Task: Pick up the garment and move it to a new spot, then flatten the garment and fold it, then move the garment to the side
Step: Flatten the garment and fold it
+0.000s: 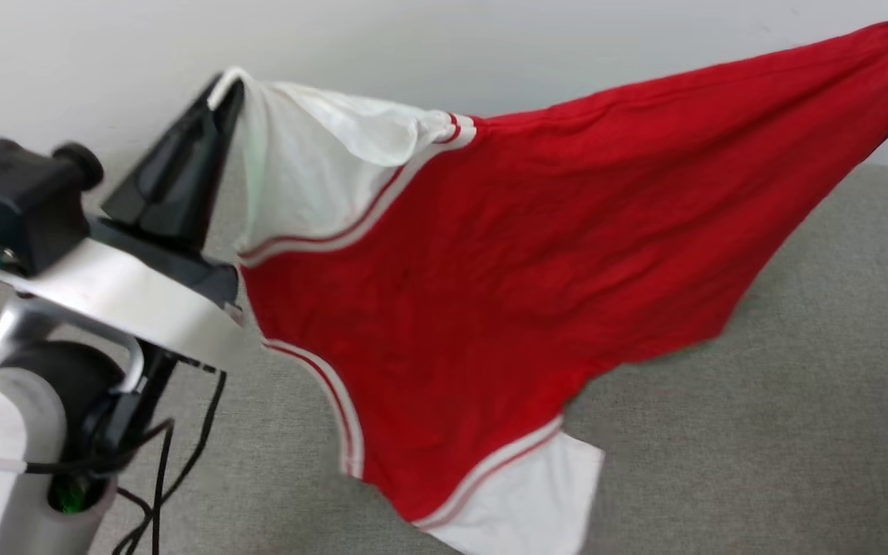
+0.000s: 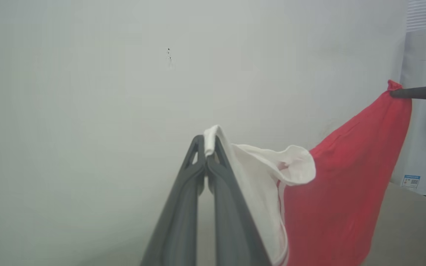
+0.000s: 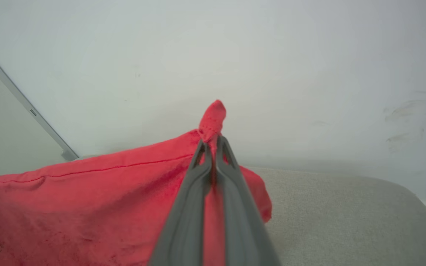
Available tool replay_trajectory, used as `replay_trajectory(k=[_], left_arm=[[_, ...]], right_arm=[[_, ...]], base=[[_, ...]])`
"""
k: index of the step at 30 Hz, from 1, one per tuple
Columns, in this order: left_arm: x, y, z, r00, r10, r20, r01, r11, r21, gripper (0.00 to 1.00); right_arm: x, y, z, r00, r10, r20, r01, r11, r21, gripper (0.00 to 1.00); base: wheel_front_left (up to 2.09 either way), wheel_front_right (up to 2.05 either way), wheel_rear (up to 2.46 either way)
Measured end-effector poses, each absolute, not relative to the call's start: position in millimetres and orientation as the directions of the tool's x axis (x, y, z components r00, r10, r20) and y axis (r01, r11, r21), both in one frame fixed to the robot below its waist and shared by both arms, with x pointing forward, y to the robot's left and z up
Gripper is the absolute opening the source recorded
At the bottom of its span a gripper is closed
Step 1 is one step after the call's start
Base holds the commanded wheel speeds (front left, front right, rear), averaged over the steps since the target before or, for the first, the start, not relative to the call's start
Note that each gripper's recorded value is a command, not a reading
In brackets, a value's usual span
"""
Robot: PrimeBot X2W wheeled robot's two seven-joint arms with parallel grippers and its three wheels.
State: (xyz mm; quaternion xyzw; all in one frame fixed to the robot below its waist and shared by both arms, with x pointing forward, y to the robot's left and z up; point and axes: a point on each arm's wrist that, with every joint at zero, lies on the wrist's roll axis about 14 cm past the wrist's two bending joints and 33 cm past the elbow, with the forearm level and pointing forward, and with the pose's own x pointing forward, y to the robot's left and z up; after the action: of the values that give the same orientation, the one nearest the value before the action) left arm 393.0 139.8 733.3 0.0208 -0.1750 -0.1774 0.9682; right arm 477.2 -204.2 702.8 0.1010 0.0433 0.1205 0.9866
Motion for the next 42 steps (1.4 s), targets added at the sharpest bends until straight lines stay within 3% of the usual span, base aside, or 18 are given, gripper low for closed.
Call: replay_trajectory(k=[11, 19, 31, 42], left_arm=[[412, 145, 797, 0.805, -0.33, 0.492, 0.244, 0.942, 0.232, 0.0], [446, 148, 835, 0.745, -0.339, 0.575, 0.187, 0.933, 0.307, 0.0], [575, 179, 850, 0.748, -0.317, 0.583, 0.041, 0.899, 0.436, 0.0], [672, 194, 840, 0.743, -0.242, 0.624, -0.043, 0.913, 0.406, 0.0]], right_arm=[[472, -208, 726, 0.974, 0.224, 0.037, -0.227, 0.954, 0.194, 0.0], [500, -210, 744, 0.973, 0.191, 0.133, -0.215, 0.957, 0.193, 0.0], [609, -215, 730, 0.977, 0.12, 0.177, -0.146, 0.979, 0.145, 0.0], [705, -213, 695, 0.975, 0.046, 0.216, -0.094, 0.971, 0.219, 0.0]], base=[[0.0, 0.0, 0.0], [0.0, 0.0, 0.0], [0.0, 0.0, 0.0], [0.0, 0.0, 0.0]])
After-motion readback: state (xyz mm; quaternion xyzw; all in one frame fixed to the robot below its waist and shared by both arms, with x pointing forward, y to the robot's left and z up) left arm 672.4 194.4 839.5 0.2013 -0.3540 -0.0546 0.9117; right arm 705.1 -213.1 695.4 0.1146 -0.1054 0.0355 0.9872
